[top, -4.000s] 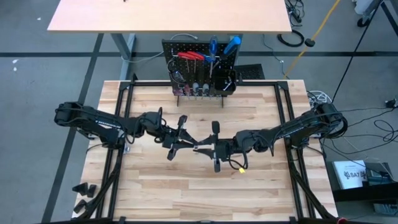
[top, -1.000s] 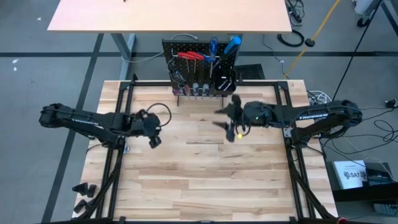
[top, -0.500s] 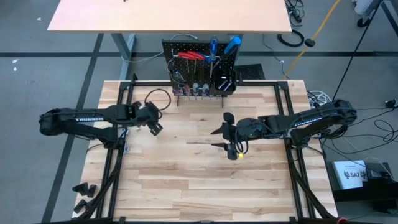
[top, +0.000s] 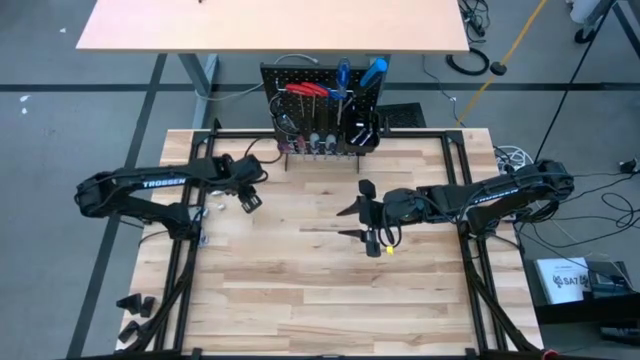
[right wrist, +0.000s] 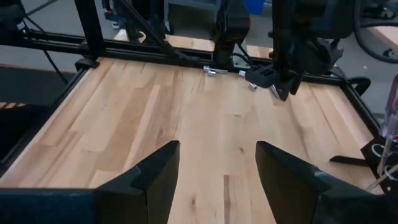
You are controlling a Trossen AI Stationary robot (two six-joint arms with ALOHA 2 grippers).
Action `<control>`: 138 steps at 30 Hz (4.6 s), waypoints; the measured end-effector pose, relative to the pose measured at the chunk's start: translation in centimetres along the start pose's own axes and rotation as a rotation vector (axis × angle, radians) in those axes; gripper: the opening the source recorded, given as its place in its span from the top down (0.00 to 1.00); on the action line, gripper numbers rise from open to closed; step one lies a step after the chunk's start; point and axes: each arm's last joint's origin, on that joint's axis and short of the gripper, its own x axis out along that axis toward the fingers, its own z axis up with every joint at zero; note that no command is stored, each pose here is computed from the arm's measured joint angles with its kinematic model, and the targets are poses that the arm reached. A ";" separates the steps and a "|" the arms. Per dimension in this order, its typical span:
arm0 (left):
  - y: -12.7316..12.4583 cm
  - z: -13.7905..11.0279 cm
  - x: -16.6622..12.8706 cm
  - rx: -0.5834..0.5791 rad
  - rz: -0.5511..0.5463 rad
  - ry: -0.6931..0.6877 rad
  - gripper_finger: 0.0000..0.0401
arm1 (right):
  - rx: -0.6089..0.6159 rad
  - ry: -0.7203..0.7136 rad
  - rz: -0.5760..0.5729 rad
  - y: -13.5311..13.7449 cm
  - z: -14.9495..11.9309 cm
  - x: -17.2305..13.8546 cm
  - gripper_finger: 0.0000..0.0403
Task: Hang tools onto peg board
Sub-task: Put the extension bar into the black bin on the peg board
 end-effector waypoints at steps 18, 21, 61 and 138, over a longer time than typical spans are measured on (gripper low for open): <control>0.0 -0.1 0.1 0.100 -0.074 0.024 0.63 | 0.041 0.017 0.007 0.1 -0.2 0.0 0.49; 0.3 -0.1 0.2 0.094 -0.071 0.026 0.63 | 0.041 0.018 0.007 0.1 -0.2 0.0 0.49; 5.1 -2.5 4.0 -0.371 0.092 0.462 0.63 | 0.008 0.092 0.006 0.4 -1.6 2.0 0.49; -12.6 4.4 -6.9 0.504 -1.050 -0.450 0.90 | 0.064 0.136 0.002 0.4 -2.0 2.0 0.49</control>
